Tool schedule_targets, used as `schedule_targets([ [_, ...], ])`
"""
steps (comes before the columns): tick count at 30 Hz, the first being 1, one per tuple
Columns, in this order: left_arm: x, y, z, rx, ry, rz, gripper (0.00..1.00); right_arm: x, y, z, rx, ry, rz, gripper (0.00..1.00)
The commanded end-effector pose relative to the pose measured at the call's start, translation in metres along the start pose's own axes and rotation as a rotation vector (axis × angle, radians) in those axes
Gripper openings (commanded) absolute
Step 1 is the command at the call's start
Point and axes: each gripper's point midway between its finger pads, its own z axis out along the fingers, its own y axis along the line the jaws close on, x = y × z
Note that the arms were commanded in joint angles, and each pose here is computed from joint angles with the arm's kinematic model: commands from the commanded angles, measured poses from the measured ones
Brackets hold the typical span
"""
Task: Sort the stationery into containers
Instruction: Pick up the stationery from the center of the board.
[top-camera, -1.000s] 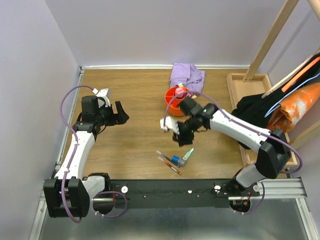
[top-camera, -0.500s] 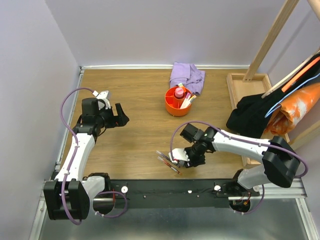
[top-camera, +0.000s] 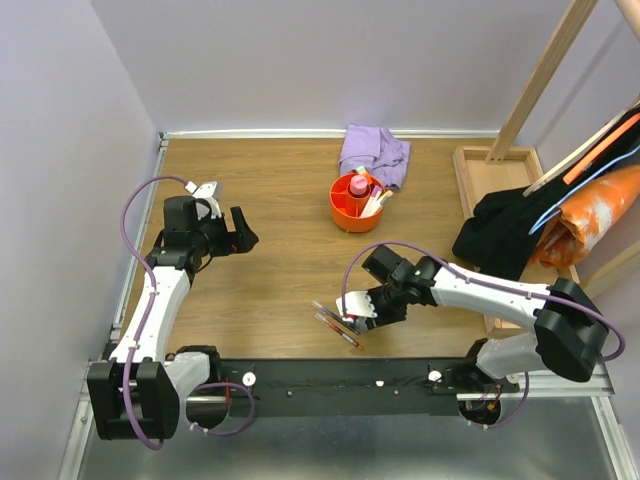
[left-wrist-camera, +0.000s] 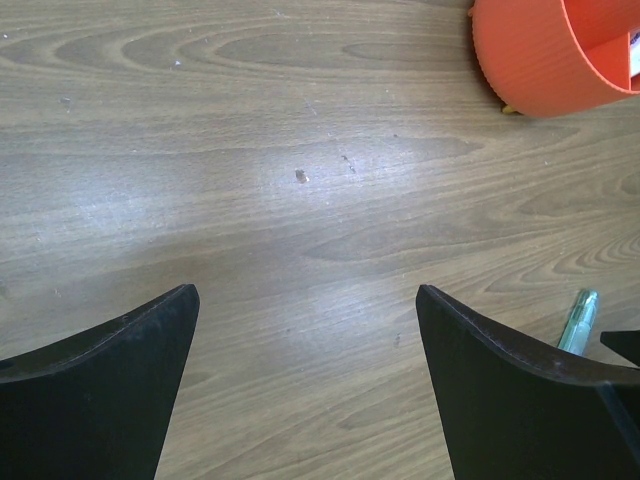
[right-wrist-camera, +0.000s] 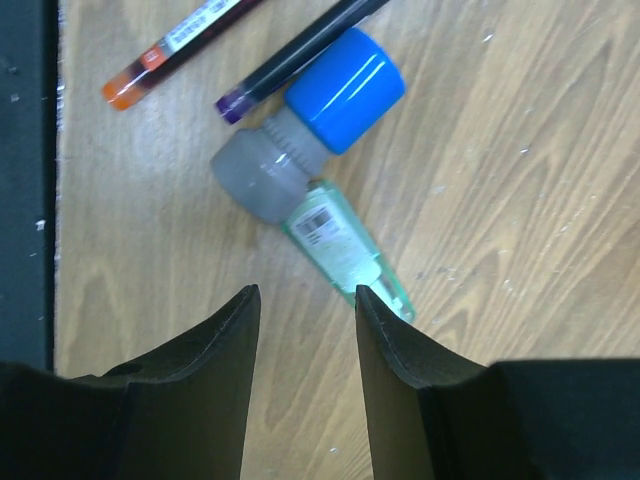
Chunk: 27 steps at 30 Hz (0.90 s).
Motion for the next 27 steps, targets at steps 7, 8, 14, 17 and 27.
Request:
schedule_targets([
  [7, -0.005, 0.003, 0.000, 0.013, -0.031, -0.027, 0.99, -0.001, -0.021, 0.016, 0.050, 0.010, -0.059, 0.51],
  [8, -0.005, 0.004, 0.001, 0.012, -0.031, -0.030, 0.99, -0.001, -0.021, 0.017, 0.048, 0.009, -0.061, 0.52],
  [14, -0.006, 0.007, 0.002, 0.004, -0.032, -0.035, 0.99, 0.011, -0.019, 0.026, 0.016, 0.057, -0.070, 0.52],
  [17, -0.006, 0.008, 0.003, 0.004, -0.028, -0.039, 0.99, 0.017, -0.015, 0.027, -0.008, 0.065, -0.059, 0.53],
  [27, -0.006, 0.007, 0.007, 0.015, -0.027, -0.049, 0.99, 0.041, -0.015, 0.027, -0.035, 0.137, -0.006, 0.25],
])
